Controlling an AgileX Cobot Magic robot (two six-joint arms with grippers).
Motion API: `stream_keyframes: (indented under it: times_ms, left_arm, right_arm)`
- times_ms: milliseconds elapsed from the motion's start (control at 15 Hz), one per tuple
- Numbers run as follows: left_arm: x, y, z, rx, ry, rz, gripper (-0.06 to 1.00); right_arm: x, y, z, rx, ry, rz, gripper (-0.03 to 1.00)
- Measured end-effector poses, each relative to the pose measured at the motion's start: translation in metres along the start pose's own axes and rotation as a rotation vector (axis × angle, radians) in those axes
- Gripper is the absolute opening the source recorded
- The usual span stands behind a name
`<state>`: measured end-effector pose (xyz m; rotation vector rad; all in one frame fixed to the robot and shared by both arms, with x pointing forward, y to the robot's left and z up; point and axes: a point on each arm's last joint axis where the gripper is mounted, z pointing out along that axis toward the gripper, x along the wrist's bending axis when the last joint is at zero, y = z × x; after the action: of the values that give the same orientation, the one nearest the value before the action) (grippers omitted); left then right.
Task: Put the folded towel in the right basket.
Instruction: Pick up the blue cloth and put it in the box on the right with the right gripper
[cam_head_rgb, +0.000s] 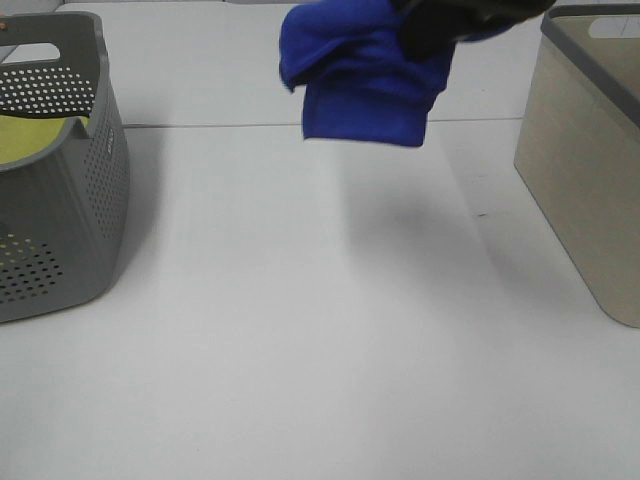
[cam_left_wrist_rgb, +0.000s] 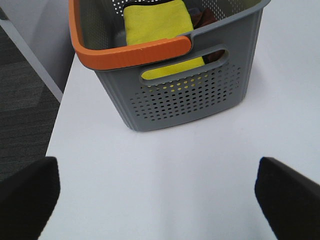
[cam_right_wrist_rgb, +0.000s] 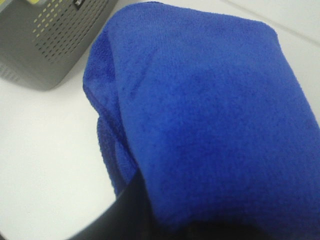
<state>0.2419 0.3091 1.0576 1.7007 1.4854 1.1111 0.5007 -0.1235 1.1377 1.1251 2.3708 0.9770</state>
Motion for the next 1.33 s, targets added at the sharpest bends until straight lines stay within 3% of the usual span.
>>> stream_keyframes:
  times_ms: [200,333,467,800,1000,1333]
  left_arm:
    - [0.000,0.000,0.000,0.000,0.000,0.000,0.99]
    - [0.000,0.000,0.000,0.000,0.000,0.000,0.99]
    - [0.000,0.000,0.000,0.000,0.000,0.000,0.99]
    - [0.000,0.000,0.000,0.000,0.000,0.000,0.99]
    - [0.000,0.000,0.000,0.000,0.000,0.000,0.99]
    - [0.000,0.000,0.000,0.000,0.000,0.000,0.99]
  right_arm:
    - [-0.014,0.013,-0.041,-0.037,-0.172,-0.026,0.10]
    - [-0.027,0.018,-0.056,-0.022,-0.224,0.013,0.10]
    - [-0.075,0.015,-0.075,-0.039,-0.258,0.155,0.10]
    - [-0.163,-0.019,-0.111,-0.132,-0.266,0.466,0.10]
    - [-0.203,-0.039,-0.120,-0.201,-0.263,0.671,0.10]
    - [-0.260,-0.077,-0.090,-0.125,-0.293,0.829,0.10]
